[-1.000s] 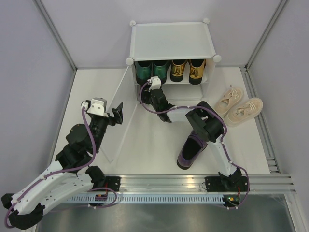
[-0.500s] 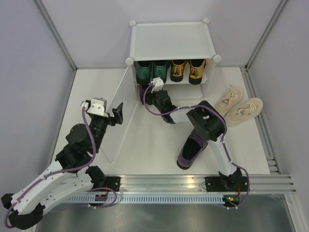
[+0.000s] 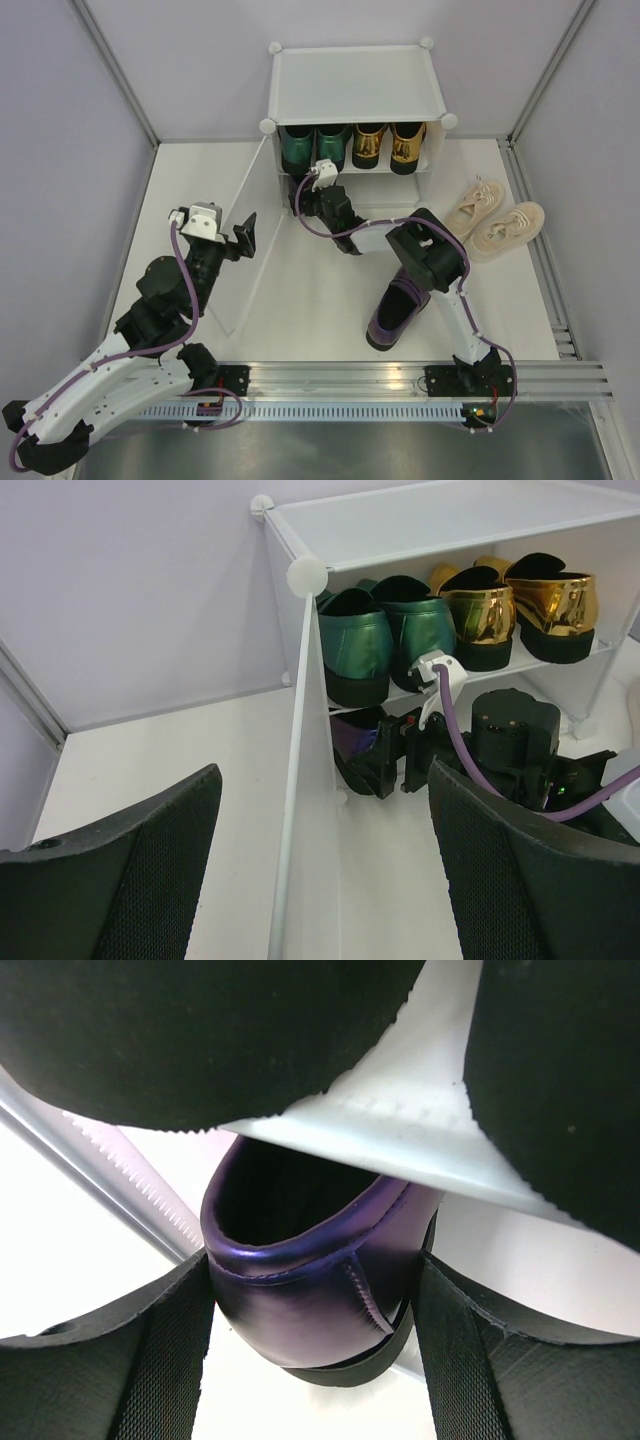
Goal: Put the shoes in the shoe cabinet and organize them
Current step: Place the shoe in the shoe cabinet.
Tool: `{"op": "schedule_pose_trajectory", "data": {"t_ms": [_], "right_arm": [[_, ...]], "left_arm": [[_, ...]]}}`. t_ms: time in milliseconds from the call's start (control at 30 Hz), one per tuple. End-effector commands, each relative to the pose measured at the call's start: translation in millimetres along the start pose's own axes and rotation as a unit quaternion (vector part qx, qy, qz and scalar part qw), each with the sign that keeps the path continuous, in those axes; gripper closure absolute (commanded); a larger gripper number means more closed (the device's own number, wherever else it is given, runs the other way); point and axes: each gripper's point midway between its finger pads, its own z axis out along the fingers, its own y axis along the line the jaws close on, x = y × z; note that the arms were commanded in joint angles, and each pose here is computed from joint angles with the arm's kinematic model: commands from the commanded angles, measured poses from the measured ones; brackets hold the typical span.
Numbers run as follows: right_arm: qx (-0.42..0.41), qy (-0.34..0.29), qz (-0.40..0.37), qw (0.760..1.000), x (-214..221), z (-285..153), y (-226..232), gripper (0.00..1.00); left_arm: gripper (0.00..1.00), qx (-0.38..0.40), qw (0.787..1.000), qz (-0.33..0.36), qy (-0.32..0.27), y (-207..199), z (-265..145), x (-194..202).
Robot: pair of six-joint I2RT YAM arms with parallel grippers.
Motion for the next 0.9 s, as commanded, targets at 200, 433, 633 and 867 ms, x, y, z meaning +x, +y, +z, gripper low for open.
{"op": "schedule_pose_trajectory", "data": {"t_ms": [200,433,633,867], "right_arm": [[0.004,-0.026,0.004,1.000,-25,19,3,0.31],[0.009,-0.015,0.003,1.000,-23,16,1,0.11],[0.008,-0.016,0.001,1.000,-30,6,2,0.02],[0.000,-0.018,0.002,1.000,-39,-5,7,0.02]], "left_arm": [[0.14,0.005,1.000,-0.016,-0.008,0,-2,-12],[0.14,0.005,1.000,-0.018,-0.008,1,-3,-12],[0.14,0.006,1.000,-0.019,-0.008,1,-3,-12],[0.14,0.004,1.000,-0.016,-0.006,1,-3,-11]]}}
